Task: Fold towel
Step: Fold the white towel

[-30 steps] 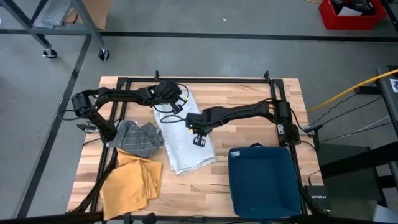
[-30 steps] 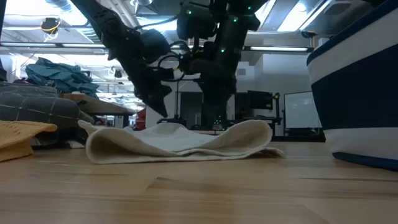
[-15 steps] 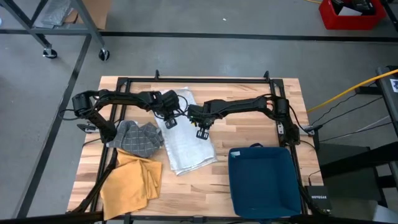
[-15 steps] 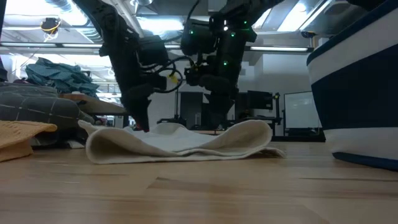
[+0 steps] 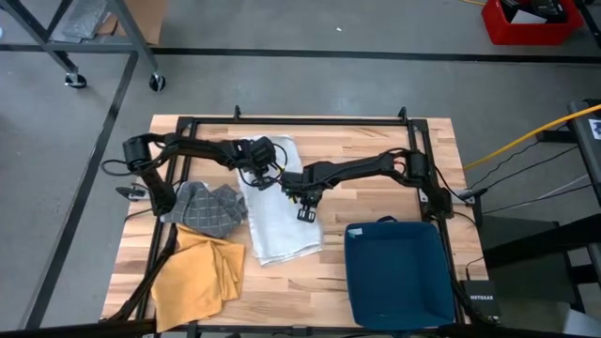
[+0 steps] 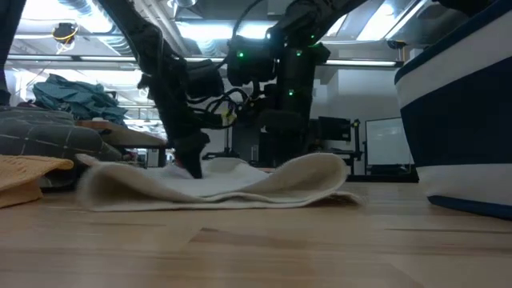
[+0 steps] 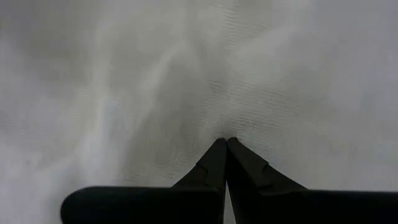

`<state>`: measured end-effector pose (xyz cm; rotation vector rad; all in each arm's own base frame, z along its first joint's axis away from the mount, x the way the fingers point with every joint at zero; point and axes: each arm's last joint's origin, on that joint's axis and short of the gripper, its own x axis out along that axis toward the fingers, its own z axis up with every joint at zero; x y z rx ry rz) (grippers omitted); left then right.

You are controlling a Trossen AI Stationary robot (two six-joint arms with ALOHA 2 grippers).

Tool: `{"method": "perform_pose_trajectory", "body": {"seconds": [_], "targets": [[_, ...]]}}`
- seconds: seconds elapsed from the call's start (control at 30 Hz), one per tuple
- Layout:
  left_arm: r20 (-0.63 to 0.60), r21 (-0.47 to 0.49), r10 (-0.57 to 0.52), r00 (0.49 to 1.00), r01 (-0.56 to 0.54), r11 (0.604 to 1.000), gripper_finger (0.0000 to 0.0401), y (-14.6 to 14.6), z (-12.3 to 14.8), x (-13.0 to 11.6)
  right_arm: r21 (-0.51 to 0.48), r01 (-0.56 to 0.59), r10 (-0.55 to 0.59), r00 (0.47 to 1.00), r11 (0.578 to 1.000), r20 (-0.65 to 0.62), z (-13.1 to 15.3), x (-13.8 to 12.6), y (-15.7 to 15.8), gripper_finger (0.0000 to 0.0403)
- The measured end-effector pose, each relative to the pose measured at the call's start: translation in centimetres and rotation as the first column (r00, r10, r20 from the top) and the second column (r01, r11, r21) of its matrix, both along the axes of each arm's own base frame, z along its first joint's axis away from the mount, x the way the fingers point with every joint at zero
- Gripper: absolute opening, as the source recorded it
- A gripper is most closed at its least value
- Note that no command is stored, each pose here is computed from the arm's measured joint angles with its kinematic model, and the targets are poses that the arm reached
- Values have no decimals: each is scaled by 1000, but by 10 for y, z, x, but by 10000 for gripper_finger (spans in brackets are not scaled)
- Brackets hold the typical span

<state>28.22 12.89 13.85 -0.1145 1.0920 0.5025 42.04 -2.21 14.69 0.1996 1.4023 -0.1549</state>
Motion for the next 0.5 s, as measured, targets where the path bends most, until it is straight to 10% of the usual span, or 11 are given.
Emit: {"method": "perform_pose_trajectory", "body": {"seconds": [0.5], "targets": [[158,100,-51,986,35,994,1,12,-3,21,-11,145,-145,989,989,-16,3,-2,16,7]]}}
